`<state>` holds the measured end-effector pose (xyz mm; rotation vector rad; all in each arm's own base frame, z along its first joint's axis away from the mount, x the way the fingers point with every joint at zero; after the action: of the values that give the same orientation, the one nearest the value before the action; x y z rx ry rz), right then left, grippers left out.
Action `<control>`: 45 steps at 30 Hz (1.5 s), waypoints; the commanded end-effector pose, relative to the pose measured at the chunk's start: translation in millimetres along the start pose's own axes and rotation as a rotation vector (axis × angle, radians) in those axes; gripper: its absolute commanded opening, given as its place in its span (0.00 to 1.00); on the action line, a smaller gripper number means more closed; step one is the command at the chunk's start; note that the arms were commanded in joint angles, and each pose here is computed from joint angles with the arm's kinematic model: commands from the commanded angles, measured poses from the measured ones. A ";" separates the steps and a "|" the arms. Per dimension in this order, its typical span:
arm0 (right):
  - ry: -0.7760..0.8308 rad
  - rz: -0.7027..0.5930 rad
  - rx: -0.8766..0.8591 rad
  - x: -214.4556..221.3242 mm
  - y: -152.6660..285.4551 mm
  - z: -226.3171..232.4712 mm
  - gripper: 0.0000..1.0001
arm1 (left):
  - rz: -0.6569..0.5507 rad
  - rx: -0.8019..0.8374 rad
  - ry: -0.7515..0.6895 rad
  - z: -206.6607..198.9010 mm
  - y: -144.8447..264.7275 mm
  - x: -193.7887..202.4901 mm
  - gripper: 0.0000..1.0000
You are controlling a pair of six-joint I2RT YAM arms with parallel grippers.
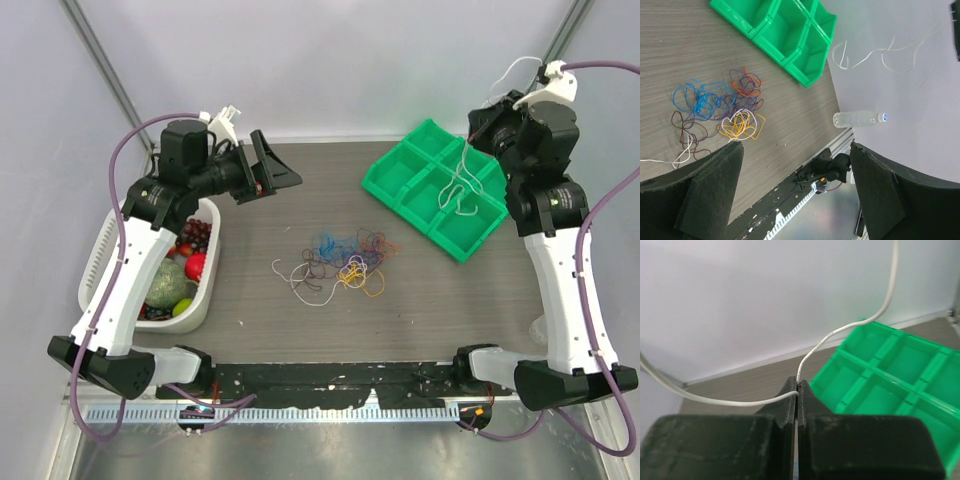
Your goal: Untangle the cables
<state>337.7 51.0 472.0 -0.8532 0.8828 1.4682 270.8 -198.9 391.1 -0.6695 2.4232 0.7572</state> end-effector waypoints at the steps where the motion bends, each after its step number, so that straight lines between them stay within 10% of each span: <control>1: 0.095 -0.039 0.191 15.8 -20.2 -50.3 0.01 | -0.035 0.047 -0.137 -23.3 16.0 -5.1 0.92; 10: 0.270 0.034 0.420 53.8 -52.5 -121.1 0.01 | -0.045 0.019 -0.239 -20.3 32.0 8.5 1.00; 25: 0.332 -0.085 0.514 -7.1 -41.4 -118.5 0.01 | -0.015 -0.016 -0.391 -27.2 20.5 12.0 1.00; 37: 0.192 0.174 0.586 116.9 -82.8 -205.2 0.01 | 0.006 -0.060 -0.451 -18.9 16.4 17.2 1.00; 45: -0.189 0.488 0.609 235.1 -75.7 -246.9 0.01 | 0.032 -0.046 -0.499 -19.5 14.8 24.0 1.00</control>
<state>397.3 -74.7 165.7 -0.2197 1.5444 1.3895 238.4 -207.6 386.2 -0.4044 2.0241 0.9007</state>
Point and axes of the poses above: each gripper's point midway between its finger pads, its own y axis back along the fingers, its own z axis along the line the jaws close on, x = y × z, the point moved 3 cm from there along y, back along the fingers, and after that the axes turned 2 degrees about -y, right-handed, at the moved point
